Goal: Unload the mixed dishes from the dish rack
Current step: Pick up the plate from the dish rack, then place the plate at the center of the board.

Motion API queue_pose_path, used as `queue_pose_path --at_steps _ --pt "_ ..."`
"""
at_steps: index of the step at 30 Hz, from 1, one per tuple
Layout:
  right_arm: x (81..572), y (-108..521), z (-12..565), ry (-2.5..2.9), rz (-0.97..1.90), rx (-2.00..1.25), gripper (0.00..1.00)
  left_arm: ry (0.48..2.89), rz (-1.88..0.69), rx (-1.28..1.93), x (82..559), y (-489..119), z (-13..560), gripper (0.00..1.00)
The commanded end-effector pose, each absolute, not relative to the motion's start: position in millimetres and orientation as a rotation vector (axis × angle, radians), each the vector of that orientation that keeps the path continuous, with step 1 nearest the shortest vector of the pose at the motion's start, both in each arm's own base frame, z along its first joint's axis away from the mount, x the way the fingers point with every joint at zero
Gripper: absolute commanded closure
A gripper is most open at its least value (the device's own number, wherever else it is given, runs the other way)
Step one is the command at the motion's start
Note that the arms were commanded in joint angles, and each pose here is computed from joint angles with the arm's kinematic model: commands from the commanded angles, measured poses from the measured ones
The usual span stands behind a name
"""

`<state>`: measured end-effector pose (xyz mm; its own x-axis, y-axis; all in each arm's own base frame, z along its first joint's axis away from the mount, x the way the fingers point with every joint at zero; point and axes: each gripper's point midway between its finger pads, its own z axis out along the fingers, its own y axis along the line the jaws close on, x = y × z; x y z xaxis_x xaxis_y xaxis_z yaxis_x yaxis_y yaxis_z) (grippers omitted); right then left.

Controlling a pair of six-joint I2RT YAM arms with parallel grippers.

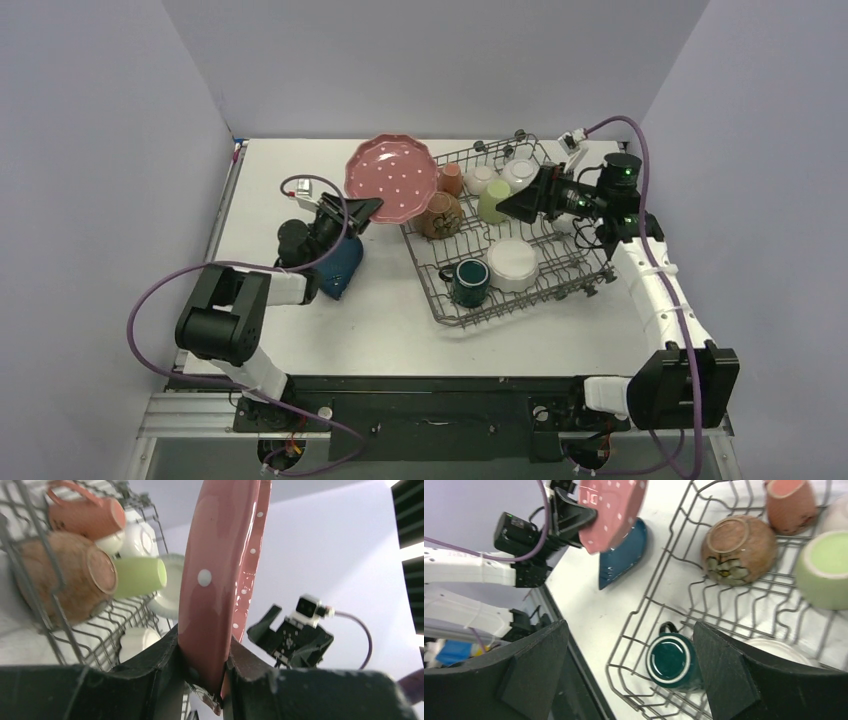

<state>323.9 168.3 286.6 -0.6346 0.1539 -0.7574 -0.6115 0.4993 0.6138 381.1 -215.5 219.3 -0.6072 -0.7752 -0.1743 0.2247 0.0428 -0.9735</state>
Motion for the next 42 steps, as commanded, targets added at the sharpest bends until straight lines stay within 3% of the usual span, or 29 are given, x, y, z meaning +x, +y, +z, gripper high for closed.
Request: queue_pose_path --at_steps 1,7,19,31,42 --pt "319 142 294 1.845 1.044 -0.469 0.10 1.326 -1.660 -0.464 385 -175 292 1.00" --pt "313 105 284 1.838 0.856 -0.466 0.10 1.381 -1.514 -0.585 419 -140 274 1.00" --pt "303 99 279 1.831 0.826 -0.497 0.10 1.446 -1.260 -0.792 496 -75 233 1.00" --pt "301 99 280 1.825 0.824 -0.504 0.10 1.608 -1.178 -0.841 559 -65 183 1.00" --pt "302 96 279 1.828 0.819 -0.492 0.10 1.728 -1.180 -0.874 576 -71 133 0.98"
